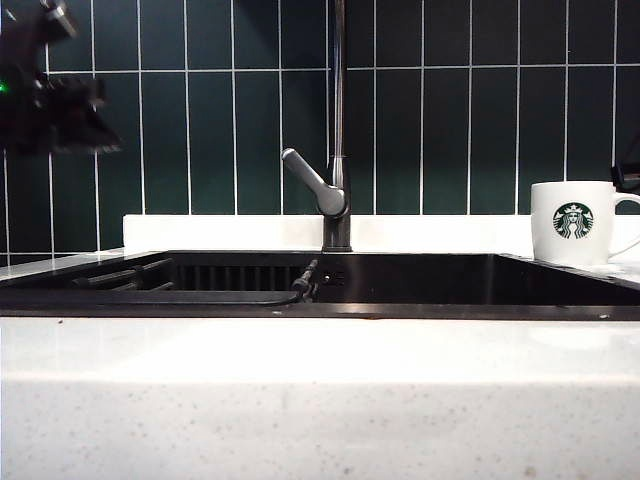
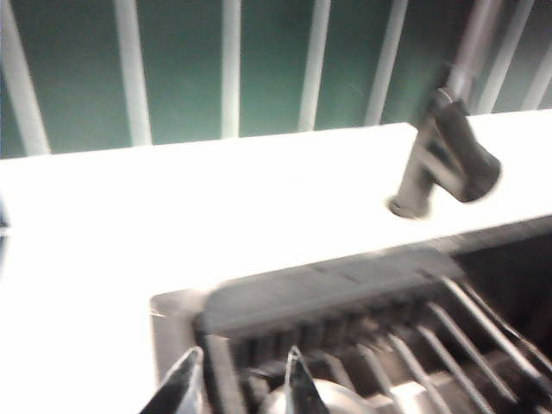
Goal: Pick up the mug next to the sink, go to the faucet to get some water, pour the water into the sink, and finally put the mug back to its place.
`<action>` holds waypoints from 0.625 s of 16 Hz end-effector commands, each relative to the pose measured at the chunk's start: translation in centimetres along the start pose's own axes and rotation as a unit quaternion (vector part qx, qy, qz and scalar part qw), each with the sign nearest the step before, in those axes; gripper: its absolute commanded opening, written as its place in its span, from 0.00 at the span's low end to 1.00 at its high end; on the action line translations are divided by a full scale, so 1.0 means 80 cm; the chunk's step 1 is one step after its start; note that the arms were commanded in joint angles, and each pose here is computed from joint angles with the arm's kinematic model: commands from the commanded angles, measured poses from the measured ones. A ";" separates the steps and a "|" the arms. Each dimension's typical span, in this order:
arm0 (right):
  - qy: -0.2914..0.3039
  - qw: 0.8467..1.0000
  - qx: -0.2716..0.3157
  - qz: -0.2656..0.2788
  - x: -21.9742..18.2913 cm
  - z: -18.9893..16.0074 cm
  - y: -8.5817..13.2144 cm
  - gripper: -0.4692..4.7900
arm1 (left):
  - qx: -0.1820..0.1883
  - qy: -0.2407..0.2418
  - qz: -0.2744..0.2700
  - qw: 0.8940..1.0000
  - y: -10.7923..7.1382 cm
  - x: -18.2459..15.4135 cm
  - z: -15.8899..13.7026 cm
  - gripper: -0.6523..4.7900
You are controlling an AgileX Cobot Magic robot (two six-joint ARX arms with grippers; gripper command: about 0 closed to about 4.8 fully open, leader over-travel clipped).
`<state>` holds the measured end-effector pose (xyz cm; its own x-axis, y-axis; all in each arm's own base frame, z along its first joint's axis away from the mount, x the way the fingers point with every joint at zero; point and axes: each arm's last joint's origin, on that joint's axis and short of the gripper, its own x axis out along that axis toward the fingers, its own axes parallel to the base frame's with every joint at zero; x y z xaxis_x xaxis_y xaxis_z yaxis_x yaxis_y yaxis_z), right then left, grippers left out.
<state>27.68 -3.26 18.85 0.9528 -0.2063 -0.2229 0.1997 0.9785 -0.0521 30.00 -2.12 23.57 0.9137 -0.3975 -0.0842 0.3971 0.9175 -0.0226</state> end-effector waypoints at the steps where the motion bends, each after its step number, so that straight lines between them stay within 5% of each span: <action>1: -0.025 1.000 0.004 0.001 0.012 -0.006 0.002 0.45 | 0.018 -0.031 -0.025 0.999 -0.010 0.016 -0.004 0.34; 10: -0.061 0.998 0.008 -0.001 0.017 0.002 0.002 0.45 | 0.018 -0.049 -0.041 0.998 -0.016 0.018 -0.001 0.34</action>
<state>29.08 -3.42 17.77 0.9678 -0.2076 -0.1424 0.2033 0.9781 -0.0440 30.85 -3.75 22.94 0.8912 -0.4535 -0.0101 0.4536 0.8912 0.0056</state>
